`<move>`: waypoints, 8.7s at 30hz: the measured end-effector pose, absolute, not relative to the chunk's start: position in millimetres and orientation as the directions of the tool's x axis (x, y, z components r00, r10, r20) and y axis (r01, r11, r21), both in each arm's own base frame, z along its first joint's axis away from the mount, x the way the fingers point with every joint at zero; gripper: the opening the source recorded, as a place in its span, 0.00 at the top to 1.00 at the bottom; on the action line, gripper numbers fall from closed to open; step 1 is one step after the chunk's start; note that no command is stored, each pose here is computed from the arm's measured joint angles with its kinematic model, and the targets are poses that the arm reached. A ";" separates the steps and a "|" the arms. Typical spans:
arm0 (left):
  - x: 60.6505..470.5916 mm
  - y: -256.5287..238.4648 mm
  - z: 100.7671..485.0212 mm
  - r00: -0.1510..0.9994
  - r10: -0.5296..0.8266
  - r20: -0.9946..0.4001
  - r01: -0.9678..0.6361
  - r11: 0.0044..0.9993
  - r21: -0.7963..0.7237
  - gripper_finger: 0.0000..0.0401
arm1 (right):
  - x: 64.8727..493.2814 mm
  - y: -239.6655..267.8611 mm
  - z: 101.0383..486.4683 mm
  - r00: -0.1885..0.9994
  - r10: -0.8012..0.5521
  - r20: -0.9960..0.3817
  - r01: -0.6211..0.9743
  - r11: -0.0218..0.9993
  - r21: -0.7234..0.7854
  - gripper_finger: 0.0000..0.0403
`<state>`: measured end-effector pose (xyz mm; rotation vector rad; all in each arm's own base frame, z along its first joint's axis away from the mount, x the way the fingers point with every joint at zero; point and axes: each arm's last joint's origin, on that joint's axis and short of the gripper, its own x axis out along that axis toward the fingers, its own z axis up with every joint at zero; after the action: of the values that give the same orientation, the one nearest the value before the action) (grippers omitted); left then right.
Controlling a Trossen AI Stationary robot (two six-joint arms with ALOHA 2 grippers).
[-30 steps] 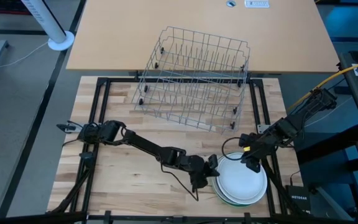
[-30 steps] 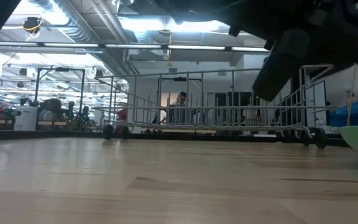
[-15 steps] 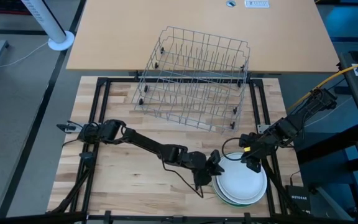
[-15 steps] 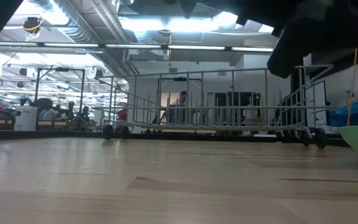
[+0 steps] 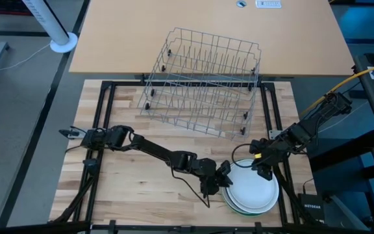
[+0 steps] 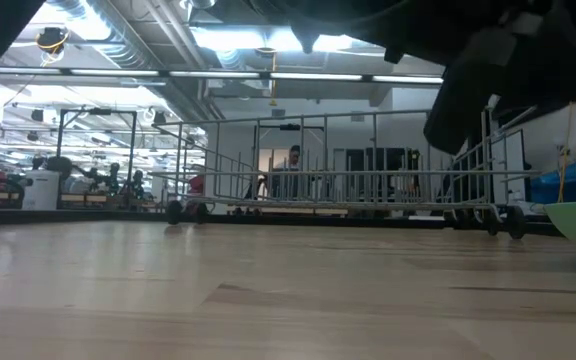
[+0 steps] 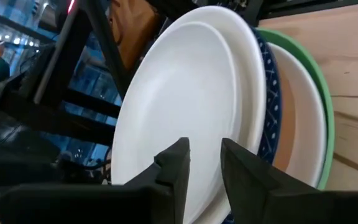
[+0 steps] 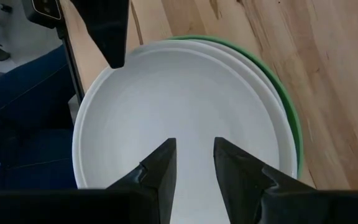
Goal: Sort dishes
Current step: Put the white plate into the gray dishwasher rack
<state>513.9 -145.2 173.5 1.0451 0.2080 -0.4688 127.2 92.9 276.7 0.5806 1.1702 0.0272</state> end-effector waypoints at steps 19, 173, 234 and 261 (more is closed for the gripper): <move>513.3 -143.7 169.5 0.859 -0.308 -0.410 0.504 0.364 0.783 0.81 | 127.2 92.9 276.8 0.408 0.314 -0.857 0.274 0.854 0.443 0.72; 513.0 -154.3 156.9 0.852 -0.242 -0.463 0.522 0.450 0.724 1.00 | 149.6 108.4 240.0 0.213 0.148 -0.966 0.427 0.875 0.229 0.72; 513.6 -151.9 155.5 0.850 -0.240 -0.469 0.526 0.444 0.726 1.00 | 127.5 96.0 247.1 0.050 0.157 -0.986 0.515 0.842 0.160 0.72; 513.3 -153.9 156.1 0.849 -0.254 -0.463 0.528 0.422 0.737 1.00 | 130.1 98.0 224.7 0.077 0.186 -0.980 0.533 0.823 0.198 0.97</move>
<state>513.3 -153.9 156.1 1.0251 0.3006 -0.4993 130.1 98.0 224.7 0.6039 1.4968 -0.2855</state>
